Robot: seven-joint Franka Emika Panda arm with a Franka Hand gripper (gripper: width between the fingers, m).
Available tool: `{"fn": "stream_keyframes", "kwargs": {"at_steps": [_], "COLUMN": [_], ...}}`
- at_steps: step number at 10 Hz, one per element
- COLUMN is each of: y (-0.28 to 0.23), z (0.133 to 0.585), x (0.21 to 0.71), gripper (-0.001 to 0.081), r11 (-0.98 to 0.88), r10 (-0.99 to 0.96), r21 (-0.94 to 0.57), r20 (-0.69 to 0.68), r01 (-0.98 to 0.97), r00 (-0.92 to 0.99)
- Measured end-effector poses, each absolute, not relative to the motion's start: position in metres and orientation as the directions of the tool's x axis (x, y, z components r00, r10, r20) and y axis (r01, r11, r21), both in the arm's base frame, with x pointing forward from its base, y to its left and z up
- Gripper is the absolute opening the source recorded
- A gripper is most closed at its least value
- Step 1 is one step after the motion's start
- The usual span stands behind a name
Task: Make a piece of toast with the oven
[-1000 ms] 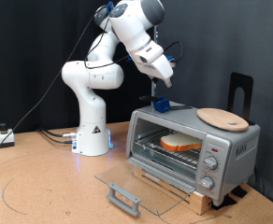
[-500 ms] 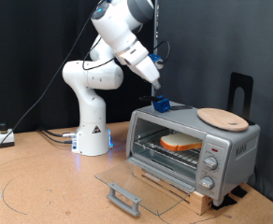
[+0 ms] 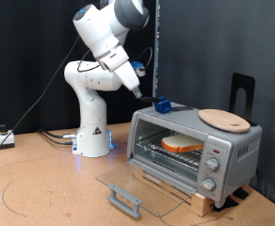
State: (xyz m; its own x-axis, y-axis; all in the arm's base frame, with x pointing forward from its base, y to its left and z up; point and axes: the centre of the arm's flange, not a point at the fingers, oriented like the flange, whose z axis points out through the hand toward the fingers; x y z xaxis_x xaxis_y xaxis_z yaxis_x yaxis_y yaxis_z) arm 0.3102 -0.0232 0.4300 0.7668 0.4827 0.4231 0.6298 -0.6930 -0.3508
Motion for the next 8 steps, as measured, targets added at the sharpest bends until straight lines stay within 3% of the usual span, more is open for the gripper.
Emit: {"fn": "stream_keyframes", "kwargs": {"at_steps": [5, 8], "y": [-0.063, -0.055], "z": [0.422, 0.413], "x": [0.327, 0.323], "gripper": [0.0809, 0.0809], "r11": [-0.717, -0.727], "r10": [0.470, 0.371], "r21": [-0.348, -0.551], "r20": [0.400, 0.186], "r01": [0.605, 0.410], "r00": [0.787, 0.910]}}
